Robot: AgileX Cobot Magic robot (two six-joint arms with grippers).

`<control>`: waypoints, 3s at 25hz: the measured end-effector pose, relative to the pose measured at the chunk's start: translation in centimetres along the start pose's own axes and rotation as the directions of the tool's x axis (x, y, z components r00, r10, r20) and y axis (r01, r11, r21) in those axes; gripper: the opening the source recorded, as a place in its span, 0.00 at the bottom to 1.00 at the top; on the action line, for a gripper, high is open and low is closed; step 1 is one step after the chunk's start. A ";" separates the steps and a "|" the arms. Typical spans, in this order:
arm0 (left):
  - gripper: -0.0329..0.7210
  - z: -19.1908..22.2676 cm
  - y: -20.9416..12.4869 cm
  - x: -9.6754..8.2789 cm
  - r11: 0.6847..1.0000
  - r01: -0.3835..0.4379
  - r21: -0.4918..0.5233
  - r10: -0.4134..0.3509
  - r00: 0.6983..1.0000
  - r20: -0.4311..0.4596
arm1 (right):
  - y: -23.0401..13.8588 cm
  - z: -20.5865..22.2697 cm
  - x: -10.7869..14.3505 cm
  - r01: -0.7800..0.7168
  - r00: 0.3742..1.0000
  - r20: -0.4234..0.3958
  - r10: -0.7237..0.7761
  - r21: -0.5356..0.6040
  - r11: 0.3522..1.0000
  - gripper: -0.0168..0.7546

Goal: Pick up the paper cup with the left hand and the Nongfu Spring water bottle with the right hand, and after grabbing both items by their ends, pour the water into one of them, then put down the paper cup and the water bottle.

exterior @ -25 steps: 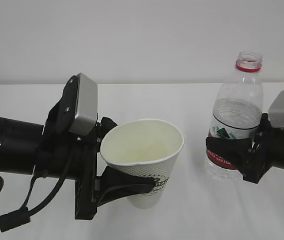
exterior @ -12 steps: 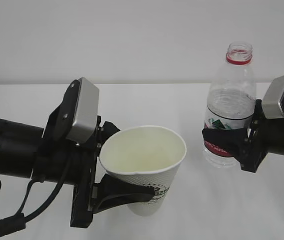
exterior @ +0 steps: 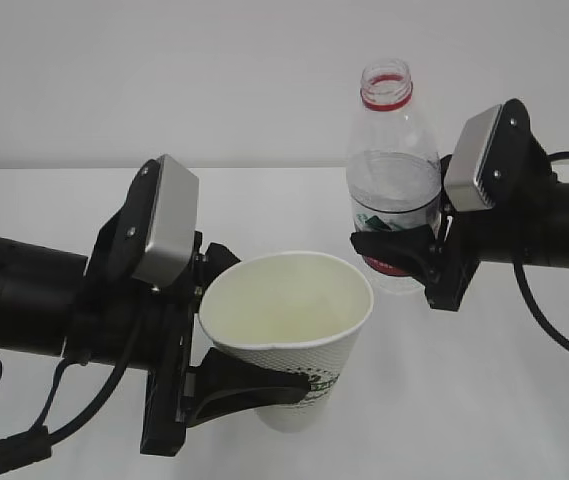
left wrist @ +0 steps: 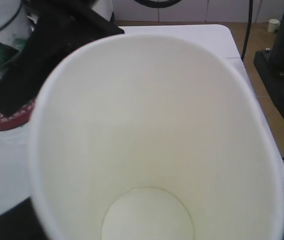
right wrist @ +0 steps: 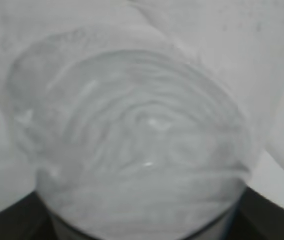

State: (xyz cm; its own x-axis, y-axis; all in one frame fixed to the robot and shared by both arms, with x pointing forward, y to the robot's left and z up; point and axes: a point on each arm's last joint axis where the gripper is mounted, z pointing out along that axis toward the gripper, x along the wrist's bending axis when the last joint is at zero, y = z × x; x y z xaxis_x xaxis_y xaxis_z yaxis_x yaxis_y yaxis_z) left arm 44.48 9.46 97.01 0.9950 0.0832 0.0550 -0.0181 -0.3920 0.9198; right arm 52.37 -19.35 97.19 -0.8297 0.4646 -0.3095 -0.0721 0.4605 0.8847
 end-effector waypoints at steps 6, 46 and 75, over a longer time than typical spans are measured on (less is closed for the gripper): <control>0.72 0.0 0.0 0.0 1.000 0.000 -0.002 0.000 1.000 0.001 | 1.7 0.0 -1.2 0.127 0.991 0.035 -0.125 -0.034 0.991 0.65; 0.71 -0.2 1.0 -0.2 0.998 -0.014 -0.058 0.015 1.000 0.023 | 4.8 -1.4 -2.0 0.576 0.812 0.176 -0.557 -0.079 0.814 0.65; 0.70 1.2 1.6 -1.5 0.999 -0.033 -0.018 0.034 0.997 0.067 | 5.2 -1.6 -2.1 0.726 0.679 0.212 -0.703 -0.049 0.686 0.65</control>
State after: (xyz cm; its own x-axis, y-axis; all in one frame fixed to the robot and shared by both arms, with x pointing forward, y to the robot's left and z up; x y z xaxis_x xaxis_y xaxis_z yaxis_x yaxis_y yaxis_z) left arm 43.04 7.64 97.99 0.9981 0.0086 0.0605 -0.0528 -0.3783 0.9242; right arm 52.85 -19.15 102.97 -0.3950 0.1518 -0.9061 -0.6792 0.6158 0.3993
